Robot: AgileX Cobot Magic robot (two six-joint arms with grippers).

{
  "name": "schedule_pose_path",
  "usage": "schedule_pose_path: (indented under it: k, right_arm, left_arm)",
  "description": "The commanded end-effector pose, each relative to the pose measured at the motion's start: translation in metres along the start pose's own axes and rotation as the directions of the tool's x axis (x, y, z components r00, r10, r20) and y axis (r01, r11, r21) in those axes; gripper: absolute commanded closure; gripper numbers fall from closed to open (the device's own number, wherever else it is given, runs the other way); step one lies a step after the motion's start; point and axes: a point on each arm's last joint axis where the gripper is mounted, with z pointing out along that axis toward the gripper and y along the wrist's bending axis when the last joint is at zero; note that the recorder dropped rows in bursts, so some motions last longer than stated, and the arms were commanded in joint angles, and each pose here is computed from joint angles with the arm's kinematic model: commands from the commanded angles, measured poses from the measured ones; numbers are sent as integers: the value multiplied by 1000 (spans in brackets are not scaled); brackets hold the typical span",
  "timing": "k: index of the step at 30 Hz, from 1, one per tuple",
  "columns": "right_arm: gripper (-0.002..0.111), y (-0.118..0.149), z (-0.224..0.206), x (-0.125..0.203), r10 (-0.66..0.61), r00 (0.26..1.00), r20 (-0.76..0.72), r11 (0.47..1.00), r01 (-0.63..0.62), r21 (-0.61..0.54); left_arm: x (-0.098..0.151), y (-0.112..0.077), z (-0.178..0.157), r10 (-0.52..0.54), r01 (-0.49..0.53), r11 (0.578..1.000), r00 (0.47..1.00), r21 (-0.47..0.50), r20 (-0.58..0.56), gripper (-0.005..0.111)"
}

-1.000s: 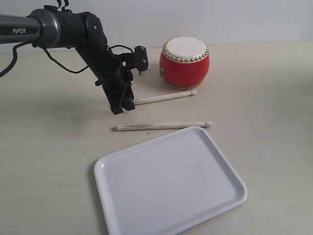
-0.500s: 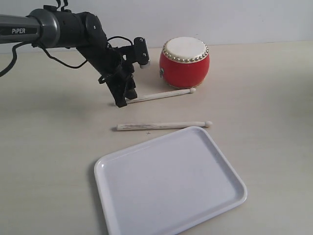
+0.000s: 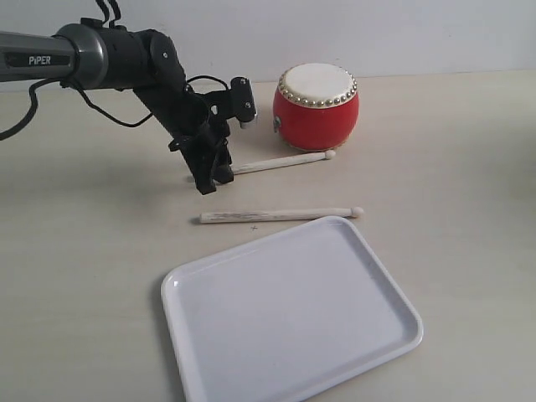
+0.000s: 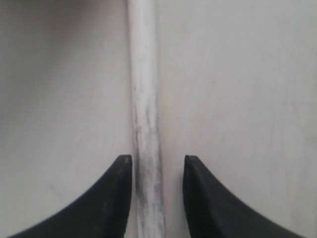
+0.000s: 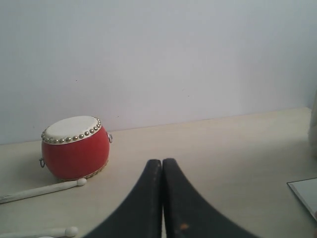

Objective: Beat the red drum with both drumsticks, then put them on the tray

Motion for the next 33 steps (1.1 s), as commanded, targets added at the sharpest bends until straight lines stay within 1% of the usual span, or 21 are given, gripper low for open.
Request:
schedule_pose_path:
  k: [1, 7, 9, 13, 14, 16, 18, 20, 23, 25, 26, 28, 31, 33]
  right_arm:
    - [108, 0, 0, 1, -3, 1000, 7, 1000, 3, 4]
    - [108, 0, 0, 1, -4, 1000, 7, 1000, 4, 4]
    - [108, 0, 0, 1, -4, 1000, 7, 1000, 4, 4]
    - [108, 0, 0, 1, -4, 1000, 7, 1000, 4, 4]
    - [108, 0, 0, 1, -4, 1000, 7, 1000, 4, 4]
    - [108, 0, 0, 1, -4, 1000, 7, 1000, 4, 4]
    - [108, 0, 0, 1, -4, 1000, 7, 1000, 4, 4]
    - [108, 0, 0, 1, -6, 1000, 7, 1000, 6, 4]
    - [108, 0, 0, 1, -6, 1000, 7, 1000, 6, 4]
    - [108, 0, 0, 1, -6, 1000, 7, 1000, 6, 4]
    - [108, 0, 0, 1, -6, 1000, 7, 1000, 6, 4]
    - [108, 0, 0, 1, -6, 1000, 7, 1000, 6, 4]
    - [108, 0, 0, 1, -6, 1000, 7, 1000, 6, 4]
    - [108, 0, 0, 1, -6, 1000, 7, 1000, 6, 4]
  left_arm:
    - [4, 0, 8, -12, 12, 1000, 1000, 11, -7, 71]
    - [5, 0, 9, -13, 13, 1000, 1000, 10, -8, 73]
    - [5, -1, 9, -13, 13, 1000, 1000, 21, -11, 80]
    - [5, -4, 4, 4, -2, 999, 1000, 54, -28, 105]
    - [5, -4, 2, 13, -11, 998, 999, 57, -33, 107]
    - [2, -4, -6, 17, -15, 998, 999, 59, -30, 107]
    - [-3, -3, -20, 21, -20, 999, 1000, 50, -16, 107]
    - [-12, -2, -41, 9, -10, 999, 1000, 38, 22, 107]
    - [-25, -5, -79, -47, 45, 998, 997, 33, 68, 107]
    - [-31, -8, -102, -107, 105, 994, 991, 28, 80, 107]
    - [-34, -10, -115, -152, 150, 988, 985, 28, 85, 107]
    - [-36, -16, -139, -213, 211, 977, 974, 34, 82, 107]
    - [-36, -31, -167, -284, 281, 959, 955, 47, 89, 107]
    - [-36, -46, -182, -330, 324, 944, 936, 67, 119, 107]
